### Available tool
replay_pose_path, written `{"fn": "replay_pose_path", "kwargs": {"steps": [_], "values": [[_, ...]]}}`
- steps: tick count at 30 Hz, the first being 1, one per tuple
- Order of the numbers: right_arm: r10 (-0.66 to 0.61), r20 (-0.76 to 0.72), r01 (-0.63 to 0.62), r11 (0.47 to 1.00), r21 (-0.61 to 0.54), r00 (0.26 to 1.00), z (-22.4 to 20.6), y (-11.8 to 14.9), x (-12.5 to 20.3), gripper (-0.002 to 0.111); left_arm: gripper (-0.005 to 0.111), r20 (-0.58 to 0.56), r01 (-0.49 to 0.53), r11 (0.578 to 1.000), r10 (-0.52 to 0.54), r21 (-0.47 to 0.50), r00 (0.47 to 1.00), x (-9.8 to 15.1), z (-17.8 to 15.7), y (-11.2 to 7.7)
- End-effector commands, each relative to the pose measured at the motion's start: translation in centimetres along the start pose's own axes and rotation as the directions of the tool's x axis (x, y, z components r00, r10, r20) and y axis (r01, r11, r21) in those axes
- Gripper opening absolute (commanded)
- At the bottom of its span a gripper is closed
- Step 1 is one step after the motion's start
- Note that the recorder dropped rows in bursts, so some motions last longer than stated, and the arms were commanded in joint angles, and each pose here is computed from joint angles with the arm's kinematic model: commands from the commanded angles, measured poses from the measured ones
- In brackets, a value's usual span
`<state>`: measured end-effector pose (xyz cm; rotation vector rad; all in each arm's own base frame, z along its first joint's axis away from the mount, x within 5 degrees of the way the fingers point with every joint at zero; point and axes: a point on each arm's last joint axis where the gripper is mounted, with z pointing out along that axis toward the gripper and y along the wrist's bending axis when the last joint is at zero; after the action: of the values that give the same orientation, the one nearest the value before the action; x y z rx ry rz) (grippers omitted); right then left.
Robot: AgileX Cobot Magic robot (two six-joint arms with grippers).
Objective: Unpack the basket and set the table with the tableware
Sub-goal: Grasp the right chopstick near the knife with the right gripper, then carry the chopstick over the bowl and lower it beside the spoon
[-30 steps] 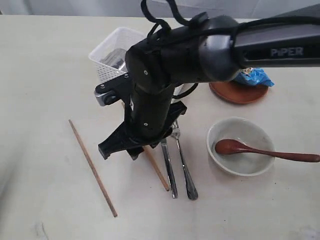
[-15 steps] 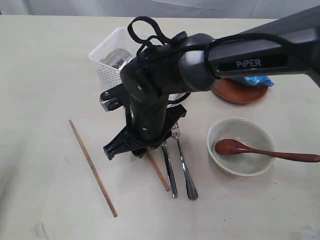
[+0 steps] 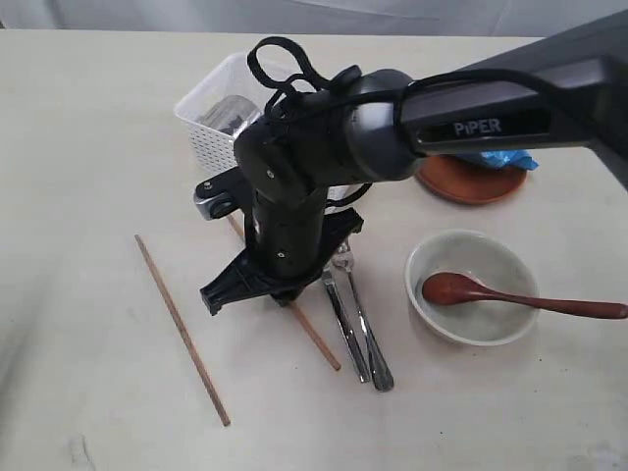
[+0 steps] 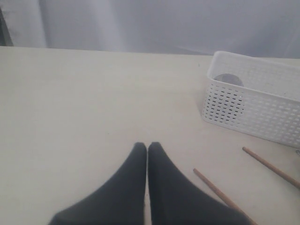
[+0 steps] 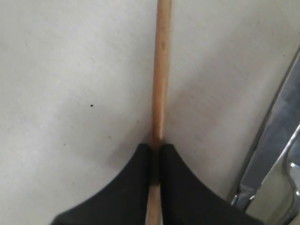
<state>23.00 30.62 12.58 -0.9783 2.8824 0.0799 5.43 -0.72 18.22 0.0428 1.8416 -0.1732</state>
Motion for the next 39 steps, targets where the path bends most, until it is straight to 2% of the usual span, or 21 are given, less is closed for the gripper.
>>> {"fn": "replay_pose_path", "kwargs": {"steps": [1,11,16,20,23,25,27,31,36,39], "values": [[-0.001,0.013,0.001,1.000,-0.016,1.000,-2.1,0.1,0.3,0.000,0.001,0.005,0.005,1.000,-0.005,0.004,1.000,0.0,0.0,0.0],[0.006,0.075,-0.003,0.999,-0.034,0.997,-9.9,-0.6,2.4,0.000,0.001,0.005,0.005,1.000,-0.005,0.004,1.000,0.0,0.0,0.0],[0.127,0.107,-0.126,0.992,-0.015,0.986,-12.3,-3.6,5.4,0.000,0.001,0.005,0.005,1.000,-0.005,0.004,1.000,0.0,0.0,0.0],[0.279,0.089,-0.280,0.960,-0.006,0.956,-12.5,-7.3,8.1,0.000,0.001,0.005,0.005,1.000,-0.005,0.004,1.000,0.0,0.0,0.0],[0.397,0.053,-0.399,0.917,0.019,0.916,-11.6,-10.3,10.2,0.000,0.001,0.005,0.005,1.000,-0.005,0.004,1.000,0.0,0.0,0.0],[0.447,0.040,-0.448,0.894,0.020,0.894,-10.9,-11.4,11.0,0.000,0.001,0.005,0.005,1.000,-0.005,0.004,1.000,0.0,0.0,0.0],[0.487,0.025,-0.487,0.873,-0.008,0.873,-10.2,-11.7,11.4,0.000,0.001,0.005,0.005,1.000,-0.005,0.004,1.000,0.0,0.0,0.0],[0.501,0.003,-0.501,0.865,-0.020,0.865,-9.7,-11.5,11.8,0.000,0.001,0.005,0.005,1.000,-0.005,0.004,1.000,0.0,0.0,0.0],[0.545,0.108,-0.541,0.838,-0.071,0.831,-9.5,-11.6,10.8,0.000,0.001,0.005,0.005,1.000,-0.005,0.004,1.000,0.0,0.0,0.0],[0.560,0.038,-0.560,0.828,-0.022,0.827,-8.1,-11.7,10.8,0.000,0.001,0.005,0.005,1.000,-0.005,0.004,1.000,0.0,0.0,0.0]]}}
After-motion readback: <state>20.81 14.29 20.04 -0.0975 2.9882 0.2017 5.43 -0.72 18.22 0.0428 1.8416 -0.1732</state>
